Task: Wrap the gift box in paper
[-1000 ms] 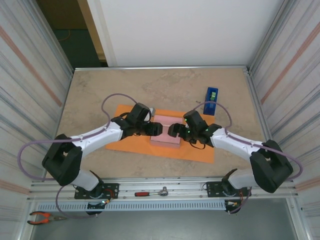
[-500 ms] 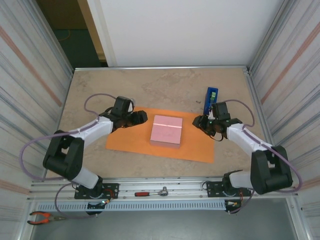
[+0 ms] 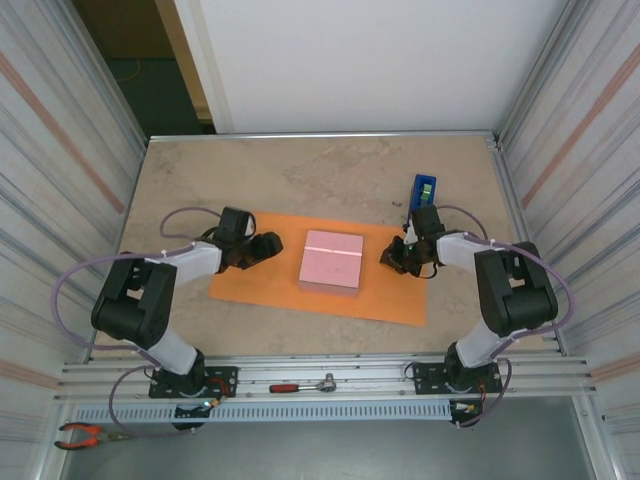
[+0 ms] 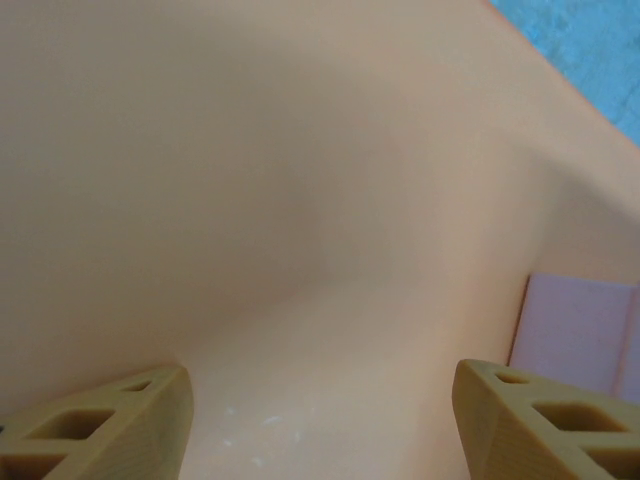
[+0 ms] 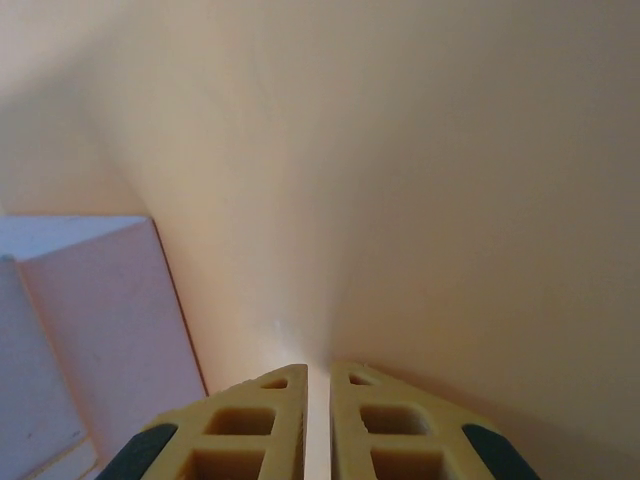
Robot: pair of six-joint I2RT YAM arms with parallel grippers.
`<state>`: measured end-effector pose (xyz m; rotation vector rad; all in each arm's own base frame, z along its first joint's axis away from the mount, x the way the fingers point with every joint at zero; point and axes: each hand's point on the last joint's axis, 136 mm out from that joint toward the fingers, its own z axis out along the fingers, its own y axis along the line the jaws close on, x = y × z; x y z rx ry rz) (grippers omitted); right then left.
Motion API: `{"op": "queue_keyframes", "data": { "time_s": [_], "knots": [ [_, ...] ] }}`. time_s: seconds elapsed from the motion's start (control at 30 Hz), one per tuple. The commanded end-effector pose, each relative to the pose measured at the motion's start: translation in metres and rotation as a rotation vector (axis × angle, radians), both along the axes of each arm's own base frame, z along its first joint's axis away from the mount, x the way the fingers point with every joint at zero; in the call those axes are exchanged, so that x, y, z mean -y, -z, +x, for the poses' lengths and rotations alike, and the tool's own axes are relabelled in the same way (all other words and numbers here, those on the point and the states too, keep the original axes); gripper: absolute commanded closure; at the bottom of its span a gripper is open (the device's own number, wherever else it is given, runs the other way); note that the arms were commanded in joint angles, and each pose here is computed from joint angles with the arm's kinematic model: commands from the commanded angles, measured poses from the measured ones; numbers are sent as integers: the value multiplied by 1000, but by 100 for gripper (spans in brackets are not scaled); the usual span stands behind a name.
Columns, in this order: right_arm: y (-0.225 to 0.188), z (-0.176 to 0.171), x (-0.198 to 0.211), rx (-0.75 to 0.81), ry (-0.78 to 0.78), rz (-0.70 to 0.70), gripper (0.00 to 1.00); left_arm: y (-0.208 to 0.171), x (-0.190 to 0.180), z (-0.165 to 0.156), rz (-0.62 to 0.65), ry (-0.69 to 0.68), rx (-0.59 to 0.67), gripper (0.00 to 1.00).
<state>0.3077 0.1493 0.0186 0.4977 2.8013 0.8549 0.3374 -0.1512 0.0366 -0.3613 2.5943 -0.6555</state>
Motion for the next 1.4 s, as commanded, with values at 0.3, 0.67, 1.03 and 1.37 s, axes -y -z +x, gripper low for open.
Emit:
{"op": "queue_keyframes", "data": {
  "time_s": [0.3,0.67,1.03,1.37],
  "knots": [
    [25,34,-44,-20,-129,33,90,10,-71,-32,100,-179,-67,29],
    [11,74,-69,15,-157,44,89,-2,-91,-12,141,-176,-38,28],
    [-70,69,-67,186,-180,69,52,-59,-71,24,95,-49,114,28],
    [-91,21,-97,247,-249,85,35,-84,-5,-24,-99,37,203,32]
  ]
}}
